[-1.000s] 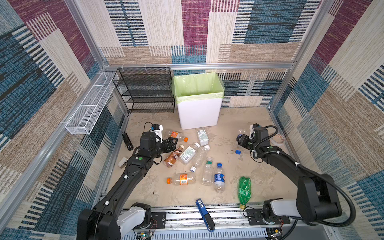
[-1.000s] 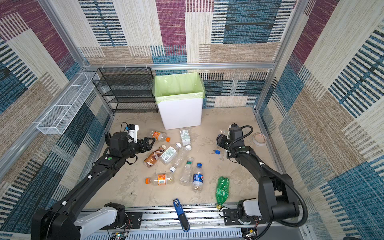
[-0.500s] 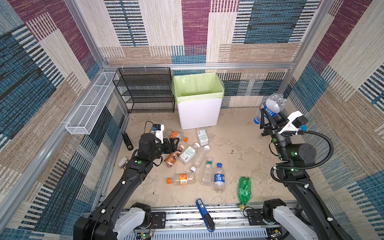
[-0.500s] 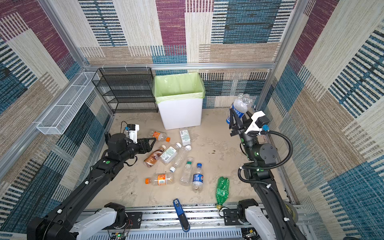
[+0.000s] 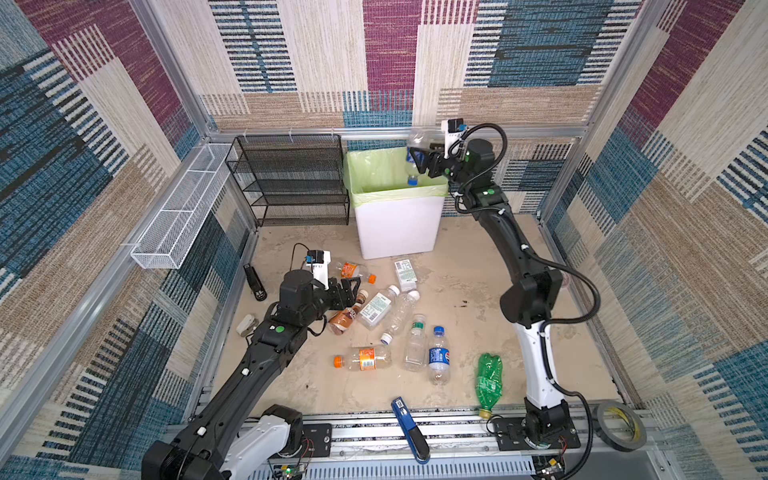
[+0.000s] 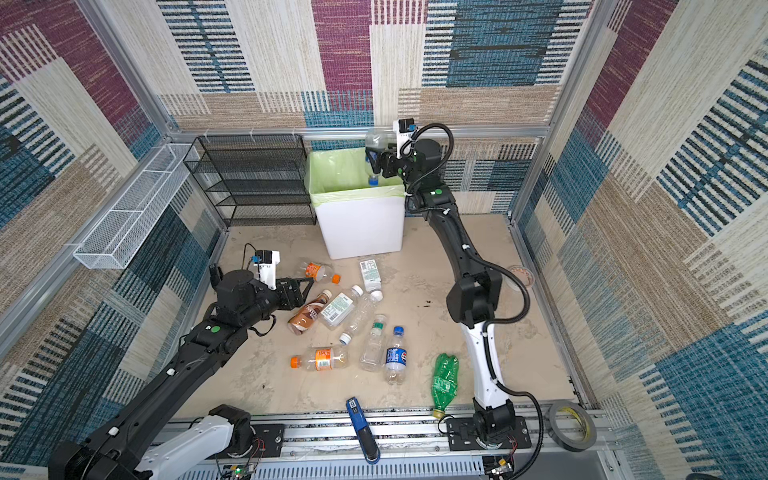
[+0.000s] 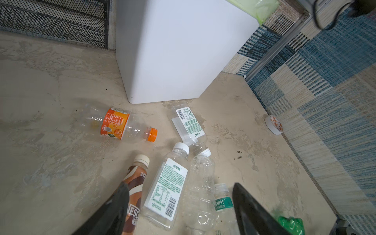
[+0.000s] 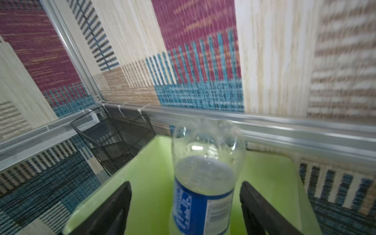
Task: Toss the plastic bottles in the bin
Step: 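Lift the Pepsi water bottle with the right gripper and release it over the bin, then move the right gripper down over the green soda bottle near the robot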
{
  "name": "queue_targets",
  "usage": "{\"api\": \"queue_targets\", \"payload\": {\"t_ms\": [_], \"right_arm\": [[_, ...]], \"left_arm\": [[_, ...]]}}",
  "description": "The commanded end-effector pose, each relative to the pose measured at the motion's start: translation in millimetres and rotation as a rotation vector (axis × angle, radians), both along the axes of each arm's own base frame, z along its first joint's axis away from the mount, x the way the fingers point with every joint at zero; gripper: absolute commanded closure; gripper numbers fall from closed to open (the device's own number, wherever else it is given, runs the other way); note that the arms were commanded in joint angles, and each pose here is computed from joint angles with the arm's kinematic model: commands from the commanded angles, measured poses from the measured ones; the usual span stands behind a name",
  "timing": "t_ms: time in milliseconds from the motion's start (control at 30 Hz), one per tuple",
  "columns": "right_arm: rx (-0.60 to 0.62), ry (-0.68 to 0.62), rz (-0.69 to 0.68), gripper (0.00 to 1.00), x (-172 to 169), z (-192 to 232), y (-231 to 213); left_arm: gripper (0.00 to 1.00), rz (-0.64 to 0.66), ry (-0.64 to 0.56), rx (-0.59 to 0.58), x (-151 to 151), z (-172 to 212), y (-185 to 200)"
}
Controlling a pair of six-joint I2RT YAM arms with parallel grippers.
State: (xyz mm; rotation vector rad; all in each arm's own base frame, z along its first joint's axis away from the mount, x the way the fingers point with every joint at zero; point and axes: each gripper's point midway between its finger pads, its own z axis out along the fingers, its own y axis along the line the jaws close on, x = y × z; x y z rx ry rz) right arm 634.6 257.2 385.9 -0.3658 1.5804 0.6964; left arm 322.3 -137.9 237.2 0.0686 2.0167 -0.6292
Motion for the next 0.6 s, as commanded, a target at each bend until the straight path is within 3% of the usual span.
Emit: {"api": "queue_targets", "payload": {"t_ms": [0, 367, 567], "right_arm": [[0.082, -0.192, 0.014, 0.13, -110.1, 161.4, -30.2], [-0.061, -0.277, -0.116, 0.15, -147.6, 197.3, -61.4], [-0.132, -0.124, -0.305, 0.18, -191.2, 126.8, -109.8]], "left_arm": [[0.18, 0.007, -0.026, 0.042, 0.2, 2.0, 4.3], [0.18, -0.013, -0.048, 0.024, 10.2, 6.0, -3.2], [0.18, -0.011, -0.054, 0.034, 10.1, 3.5, -2.0]]}}
